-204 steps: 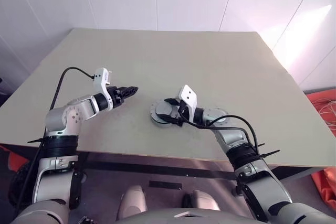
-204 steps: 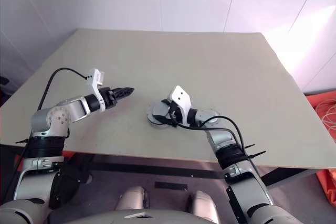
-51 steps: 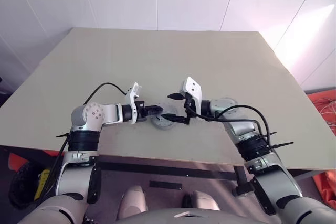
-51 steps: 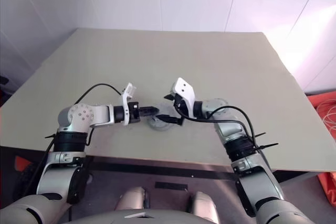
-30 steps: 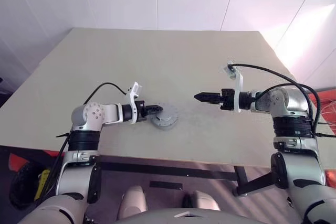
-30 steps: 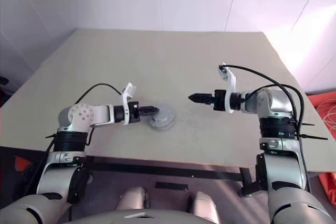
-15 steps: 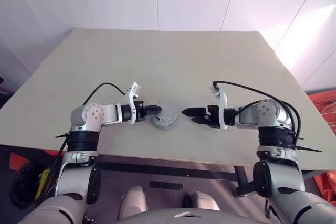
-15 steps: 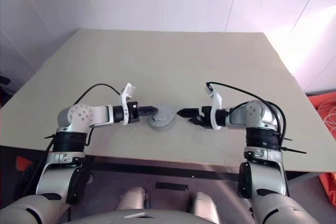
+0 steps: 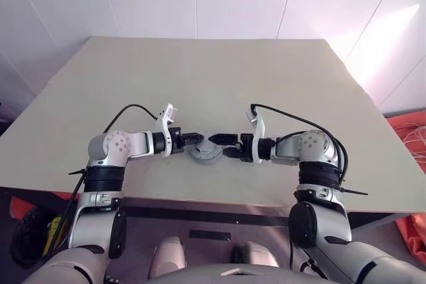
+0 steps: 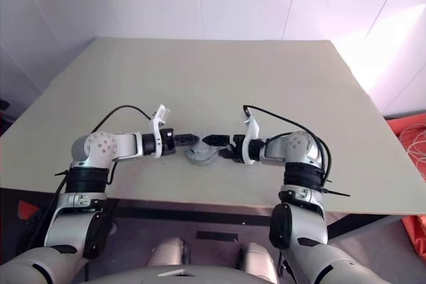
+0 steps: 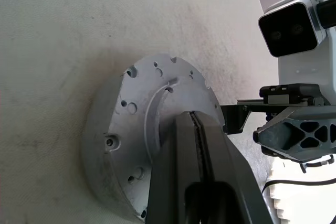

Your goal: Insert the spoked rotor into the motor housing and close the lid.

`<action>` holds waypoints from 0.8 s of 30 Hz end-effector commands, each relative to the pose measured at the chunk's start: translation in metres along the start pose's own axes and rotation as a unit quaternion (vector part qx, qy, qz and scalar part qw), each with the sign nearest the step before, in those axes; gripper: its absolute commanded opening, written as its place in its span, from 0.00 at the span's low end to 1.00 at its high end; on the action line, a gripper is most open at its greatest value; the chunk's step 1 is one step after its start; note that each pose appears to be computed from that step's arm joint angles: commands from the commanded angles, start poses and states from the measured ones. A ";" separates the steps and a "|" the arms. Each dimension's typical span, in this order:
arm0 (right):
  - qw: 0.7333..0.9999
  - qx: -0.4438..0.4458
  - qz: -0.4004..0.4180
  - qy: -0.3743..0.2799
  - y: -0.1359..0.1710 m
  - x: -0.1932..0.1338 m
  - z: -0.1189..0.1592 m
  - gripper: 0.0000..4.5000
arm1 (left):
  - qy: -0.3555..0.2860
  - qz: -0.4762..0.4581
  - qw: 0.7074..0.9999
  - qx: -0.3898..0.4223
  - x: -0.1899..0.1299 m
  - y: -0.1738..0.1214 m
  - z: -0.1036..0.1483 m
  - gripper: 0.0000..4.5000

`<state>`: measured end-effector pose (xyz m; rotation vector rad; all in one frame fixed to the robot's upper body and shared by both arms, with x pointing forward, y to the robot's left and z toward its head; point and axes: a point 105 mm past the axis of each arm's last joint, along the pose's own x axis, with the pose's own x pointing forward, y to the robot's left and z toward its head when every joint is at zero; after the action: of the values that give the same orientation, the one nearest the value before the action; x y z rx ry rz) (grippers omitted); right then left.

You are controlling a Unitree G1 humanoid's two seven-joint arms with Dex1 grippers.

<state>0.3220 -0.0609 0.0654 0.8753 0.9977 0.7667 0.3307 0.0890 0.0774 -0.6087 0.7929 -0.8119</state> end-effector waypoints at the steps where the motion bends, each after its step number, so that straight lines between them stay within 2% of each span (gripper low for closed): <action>1: 0.998 -0.017 0.052 -0.013 0.033 0.019 0.012 1.00 | 0.016 0.020 1.000 0.001 0.001 0.006 -0.007 0.00; 8: 0.996 -0.019 0.086 -0.017 0.053 0.027 0.017 1.00 | 0.013 0.023 1.000 0.003 0.000 0.007 -0.006 0.00; 20: 0.993 -0.032 0.117 -0.009 0.065 0.020 0.016 1.00 | 0.009 0.026 1.000 0.004 0.000 0.008 -0.005 0.00; 24: 0.992 -0.030 0.120 -0.012 0.066 0.019 0.017 0.80 | 0.008 0.026 1.000 0.005 0.000 0.008 -0.005 0.00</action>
<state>0.3314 -0.0408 0.0713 0.9198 1.0014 0.7789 0.3355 0.0910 0.0871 -0.5946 0.7384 -0.8146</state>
